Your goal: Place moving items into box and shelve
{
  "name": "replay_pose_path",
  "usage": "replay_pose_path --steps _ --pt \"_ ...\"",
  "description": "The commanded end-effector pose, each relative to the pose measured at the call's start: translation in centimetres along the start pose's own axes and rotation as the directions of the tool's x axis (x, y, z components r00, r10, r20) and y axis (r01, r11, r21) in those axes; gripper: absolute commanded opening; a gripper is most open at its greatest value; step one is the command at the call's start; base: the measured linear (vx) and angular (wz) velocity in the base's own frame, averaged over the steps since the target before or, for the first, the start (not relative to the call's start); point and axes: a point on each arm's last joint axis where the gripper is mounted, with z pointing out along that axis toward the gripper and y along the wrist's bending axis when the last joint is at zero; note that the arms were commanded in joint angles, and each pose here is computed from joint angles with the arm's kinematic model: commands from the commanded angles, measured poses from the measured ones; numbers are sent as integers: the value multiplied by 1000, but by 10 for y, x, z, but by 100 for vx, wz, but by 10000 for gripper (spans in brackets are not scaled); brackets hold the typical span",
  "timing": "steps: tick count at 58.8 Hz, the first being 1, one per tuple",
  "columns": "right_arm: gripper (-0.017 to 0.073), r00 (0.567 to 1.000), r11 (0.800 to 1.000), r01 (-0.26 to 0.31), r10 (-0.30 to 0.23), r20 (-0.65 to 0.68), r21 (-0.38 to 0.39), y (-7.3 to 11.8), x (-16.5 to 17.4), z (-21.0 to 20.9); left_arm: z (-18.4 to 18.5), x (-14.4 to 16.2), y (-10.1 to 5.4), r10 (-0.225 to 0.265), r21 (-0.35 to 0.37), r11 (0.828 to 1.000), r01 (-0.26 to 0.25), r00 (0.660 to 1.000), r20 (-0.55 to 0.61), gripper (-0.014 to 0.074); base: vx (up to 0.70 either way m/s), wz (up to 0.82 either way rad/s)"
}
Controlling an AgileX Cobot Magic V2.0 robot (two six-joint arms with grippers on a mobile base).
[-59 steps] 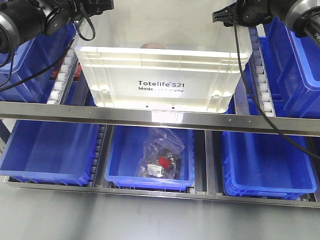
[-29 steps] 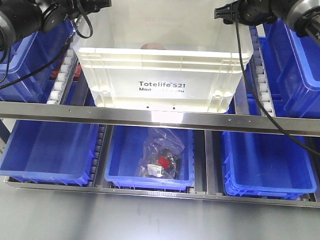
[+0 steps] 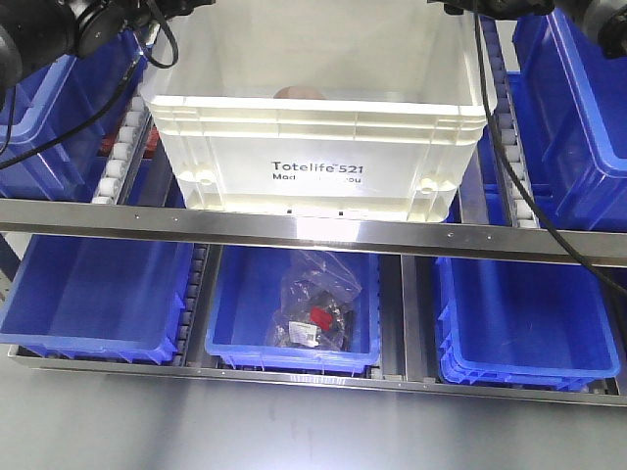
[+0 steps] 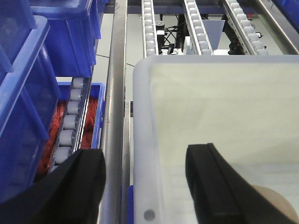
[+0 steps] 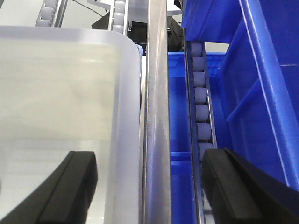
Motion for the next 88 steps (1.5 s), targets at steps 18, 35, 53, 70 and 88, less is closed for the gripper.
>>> replay_pose_path --steps 18,35,53,70,88 --pt "435 987 1000 -13 12 163 5 -15 -41 -56 -49 -58 -3 -12 39 999 5 984 179 501 0 0" --pt "304 990 1000 -1 1 142 0 -15 -40 -58 -50 -56 0 48 3 999 -49 988 149 356 0 0" --pt "8 993 1000 -4 3 120 6 -16 -38 -58 -50 -55 1 48 -6 999 -48 990 135 -9 0 0" --pt "-8 995 1000 -4 2 101 17 -17 -36 -58 -50 -54 2 48 -17 999 -46 992 120 -6 0 0" --pt "-8 996 1000 -2 0 84 26 -18 -35 -58 -50 -54 2 48 -17 999 -46 992 120 -6 0 0"
